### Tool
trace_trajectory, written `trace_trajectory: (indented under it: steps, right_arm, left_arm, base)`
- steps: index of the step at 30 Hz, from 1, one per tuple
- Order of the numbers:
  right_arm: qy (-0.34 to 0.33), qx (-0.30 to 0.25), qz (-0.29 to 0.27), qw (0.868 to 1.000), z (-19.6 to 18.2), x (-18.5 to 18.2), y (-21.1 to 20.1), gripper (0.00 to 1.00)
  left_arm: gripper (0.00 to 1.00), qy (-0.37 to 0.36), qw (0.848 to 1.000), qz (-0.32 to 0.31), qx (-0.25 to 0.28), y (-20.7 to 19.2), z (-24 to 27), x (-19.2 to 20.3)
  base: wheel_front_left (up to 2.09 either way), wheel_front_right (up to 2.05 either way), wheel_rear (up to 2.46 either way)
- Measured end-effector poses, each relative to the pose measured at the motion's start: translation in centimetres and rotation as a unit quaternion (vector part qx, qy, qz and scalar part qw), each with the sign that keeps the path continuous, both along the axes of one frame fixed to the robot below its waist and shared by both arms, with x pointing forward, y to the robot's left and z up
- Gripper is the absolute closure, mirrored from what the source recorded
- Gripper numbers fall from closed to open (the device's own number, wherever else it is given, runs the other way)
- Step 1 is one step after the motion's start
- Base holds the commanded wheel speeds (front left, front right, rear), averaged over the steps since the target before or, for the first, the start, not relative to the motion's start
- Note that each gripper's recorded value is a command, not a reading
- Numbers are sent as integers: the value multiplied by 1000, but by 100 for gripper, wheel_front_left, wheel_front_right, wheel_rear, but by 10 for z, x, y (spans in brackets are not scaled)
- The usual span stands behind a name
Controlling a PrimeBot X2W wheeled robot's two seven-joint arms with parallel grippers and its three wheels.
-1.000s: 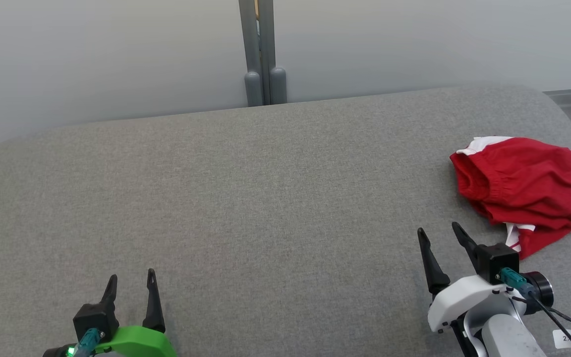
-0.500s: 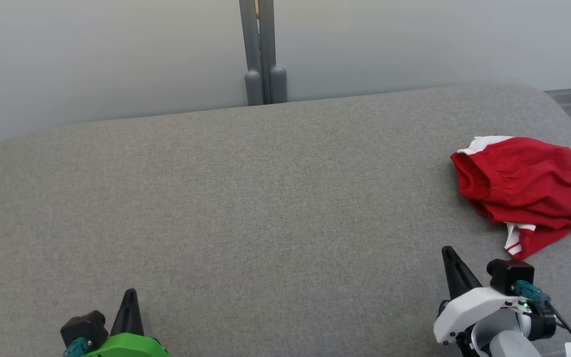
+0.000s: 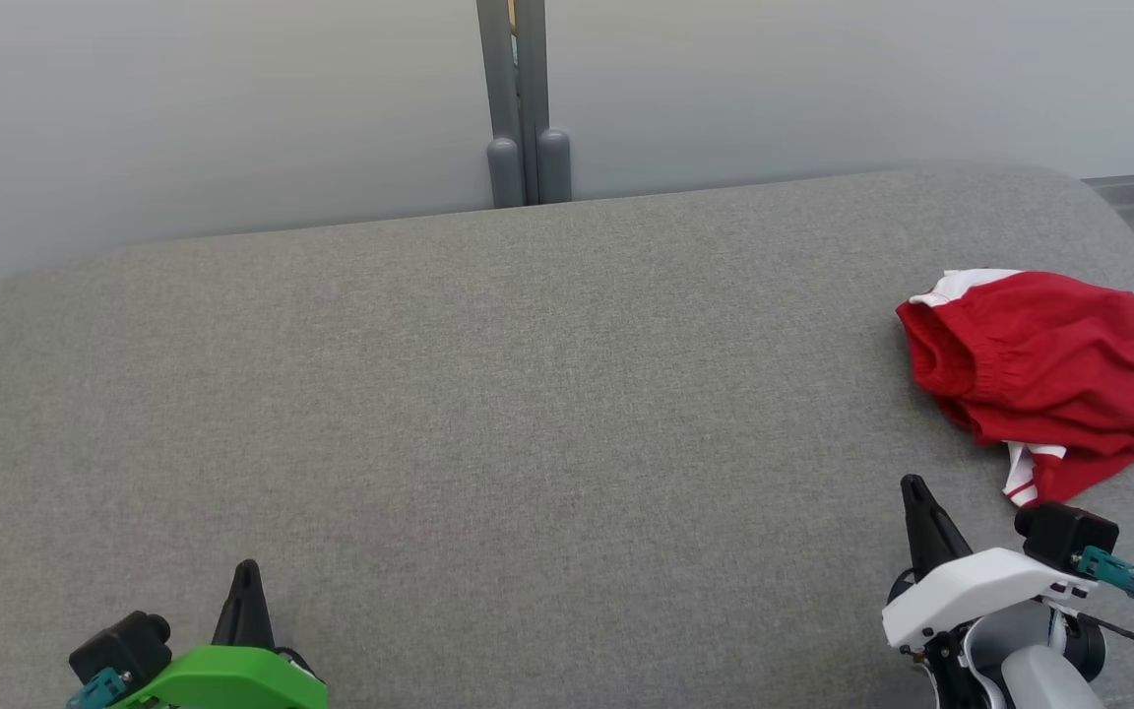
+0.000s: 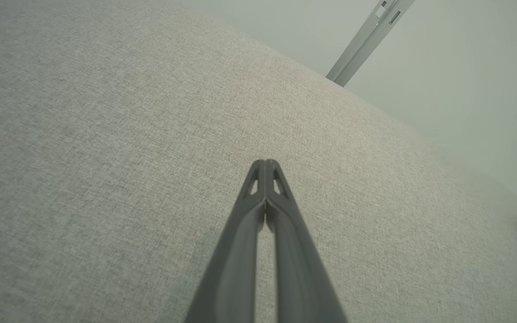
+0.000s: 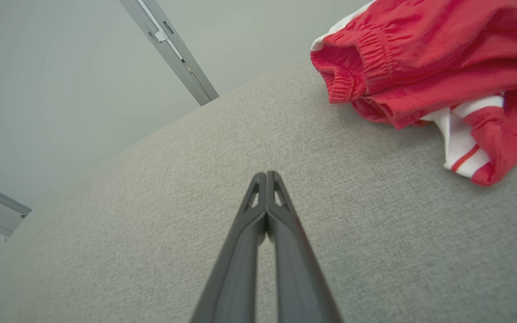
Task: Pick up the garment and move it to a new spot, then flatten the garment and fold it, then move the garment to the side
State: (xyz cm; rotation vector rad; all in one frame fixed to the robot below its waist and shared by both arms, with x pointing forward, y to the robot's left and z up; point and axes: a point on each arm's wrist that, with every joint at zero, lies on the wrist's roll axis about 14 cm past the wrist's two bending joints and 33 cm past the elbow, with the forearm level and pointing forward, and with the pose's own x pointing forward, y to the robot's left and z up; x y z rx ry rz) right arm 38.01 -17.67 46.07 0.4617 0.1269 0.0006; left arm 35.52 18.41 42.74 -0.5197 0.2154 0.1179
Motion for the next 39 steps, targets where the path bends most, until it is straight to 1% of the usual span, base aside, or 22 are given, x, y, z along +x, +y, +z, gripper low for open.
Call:
trace_trajectory:
  steps: [9, 18, 27, 39]
  right_arm:
    - [1, 71, -20, 997, 4, 2, -6, 100]
    - [1, 136, -34, 990, 8, 4, -11, 100]
    - [0, 195, -44, 980, 12, 6, -14, 100]
    - [-5, 267, -53, 962, 17, 8, -18, 100]
  left_arm:
    - [100, -8, 998, 16, -67, 2, 7, 5]
    - [100, -14, 991, 29, -129, 3, 12, 10]
    - [100, -23, 982, 39, -185, 4, 19, 14]
    - [100, -37, 966, 42, -252, 4, 29, 19]
  base:
    - [0, 0, 0]
    - [0, 0, 0]
    - [0, 0, 0]
    - [0, 0, 0]
